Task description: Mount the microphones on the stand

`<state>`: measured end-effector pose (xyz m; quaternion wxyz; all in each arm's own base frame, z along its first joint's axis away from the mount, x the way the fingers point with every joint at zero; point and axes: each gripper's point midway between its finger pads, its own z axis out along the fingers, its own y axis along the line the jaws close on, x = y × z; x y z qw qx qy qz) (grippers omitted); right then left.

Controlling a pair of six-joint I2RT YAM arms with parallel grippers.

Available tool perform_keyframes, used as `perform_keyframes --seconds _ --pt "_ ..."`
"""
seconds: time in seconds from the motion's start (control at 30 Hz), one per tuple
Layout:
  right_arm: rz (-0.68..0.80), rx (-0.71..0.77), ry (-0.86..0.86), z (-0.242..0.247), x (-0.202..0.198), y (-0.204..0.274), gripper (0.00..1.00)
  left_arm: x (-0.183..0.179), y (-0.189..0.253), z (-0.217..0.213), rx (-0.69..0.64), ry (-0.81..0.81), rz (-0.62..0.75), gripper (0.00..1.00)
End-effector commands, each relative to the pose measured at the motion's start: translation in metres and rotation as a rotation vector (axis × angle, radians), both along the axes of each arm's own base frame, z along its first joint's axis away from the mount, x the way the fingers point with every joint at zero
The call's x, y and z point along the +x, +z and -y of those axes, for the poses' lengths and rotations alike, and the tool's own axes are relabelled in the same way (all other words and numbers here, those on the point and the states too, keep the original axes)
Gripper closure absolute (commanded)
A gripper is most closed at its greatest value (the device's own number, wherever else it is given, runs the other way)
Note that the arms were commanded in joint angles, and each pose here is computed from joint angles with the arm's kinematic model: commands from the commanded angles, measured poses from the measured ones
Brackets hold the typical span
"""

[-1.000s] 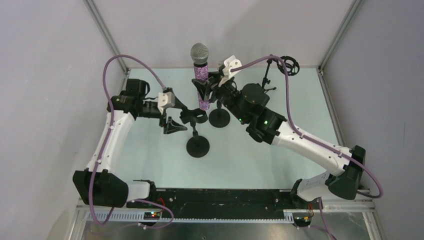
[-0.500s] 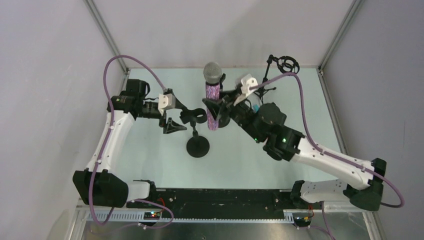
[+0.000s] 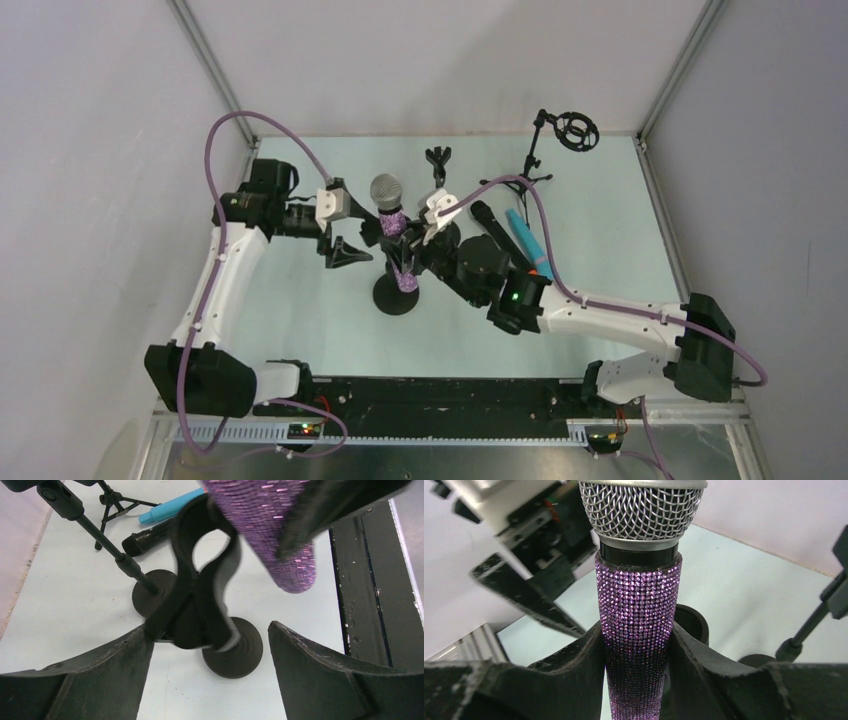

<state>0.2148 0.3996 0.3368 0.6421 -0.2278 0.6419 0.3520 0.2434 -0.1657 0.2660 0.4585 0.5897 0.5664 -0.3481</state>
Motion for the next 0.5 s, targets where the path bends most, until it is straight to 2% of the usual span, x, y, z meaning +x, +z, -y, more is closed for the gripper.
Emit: perform_keyframes --seconds 0.0,0.23,0.47 --pt "0.066 0.157 -0.12 0.02 0.033 0.05 1.0 -0.006 0.015 -0.001 -0.014 0.006 0.037 0.12" --pt "0.061 0.118 -0.143 0.029 0.042 0.043 1.0 -0.011 0.021 0.001 -0.033 0.011 0.019 0.12" --pt "0.055 0.097 -0.109 0.026 0.022 0.036 1.0 -0.009 0.018 -0.002 -0.014 0.022 0.019 0.11"
